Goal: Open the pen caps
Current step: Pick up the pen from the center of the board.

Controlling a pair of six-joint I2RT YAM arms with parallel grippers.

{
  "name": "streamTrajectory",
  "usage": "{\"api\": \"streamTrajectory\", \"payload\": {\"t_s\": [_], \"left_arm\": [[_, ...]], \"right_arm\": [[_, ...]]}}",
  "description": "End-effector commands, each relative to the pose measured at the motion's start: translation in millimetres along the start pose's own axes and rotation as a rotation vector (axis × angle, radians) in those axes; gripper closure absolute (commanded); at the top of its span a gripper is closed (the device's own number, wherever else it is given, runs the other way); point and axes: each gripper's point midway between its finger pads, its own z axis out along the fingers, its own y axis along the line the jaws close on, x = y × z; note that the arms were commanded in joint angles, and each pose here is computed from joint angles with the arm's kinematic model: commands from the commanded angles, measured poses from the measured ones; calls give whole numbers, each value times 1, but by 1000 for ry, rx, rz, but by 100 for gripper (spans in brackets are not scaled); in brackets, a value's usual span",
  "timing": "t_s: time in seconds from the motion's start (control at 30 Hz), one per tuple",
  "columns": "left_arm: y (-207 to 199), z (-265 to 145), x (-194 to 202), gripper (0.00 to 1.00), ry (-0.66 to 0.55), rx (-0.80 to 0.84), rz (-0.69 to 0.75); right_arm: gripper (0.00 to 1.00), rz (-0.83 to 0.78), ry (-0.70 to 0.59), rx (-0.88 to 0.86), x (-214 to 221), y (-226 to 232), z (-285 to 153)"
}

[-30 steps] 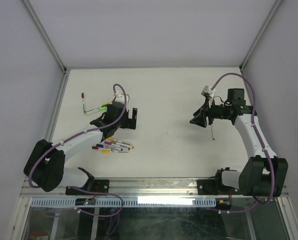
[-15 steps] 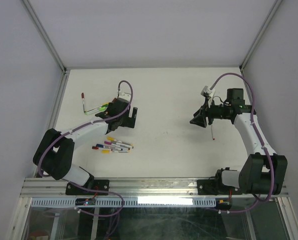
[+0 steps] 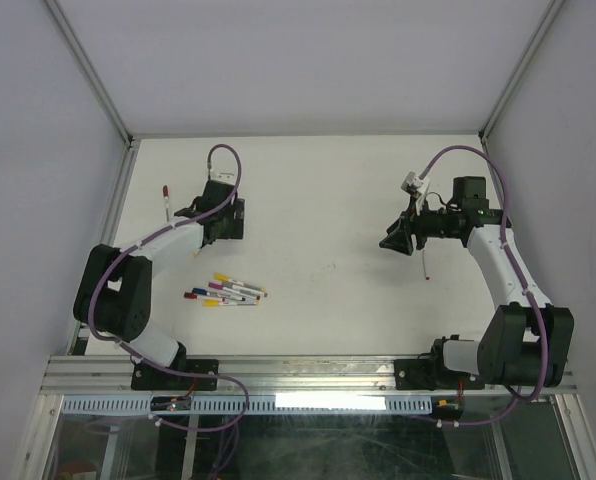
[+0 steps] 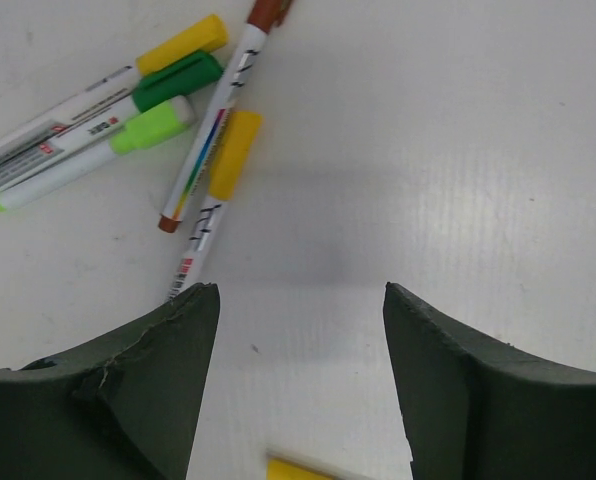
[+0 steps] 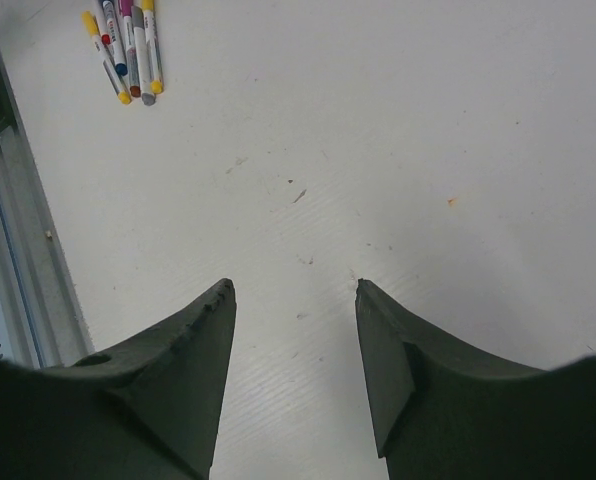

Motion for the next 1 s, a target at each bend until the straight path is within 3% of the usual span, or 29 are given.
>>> {"api": "streamTrajectory", "payload": {"t_s": [0.0,0.57,0.77,0.97], "left_arm": [[24,2,-17,32,-29,-71,-57],[54,27,10,38,86,-99,-149],[44,31,17,51,118,-48,-151],[27,32,25,72,158,40,-162]], "right_arm": [[46,-19,-19,-5,-7,0,0],[46,-3,-19,-21,-6,1,1],[46,-4,-19,-21,-6,2,1],[46,-5,-20,-20,-7,2,1]]}}
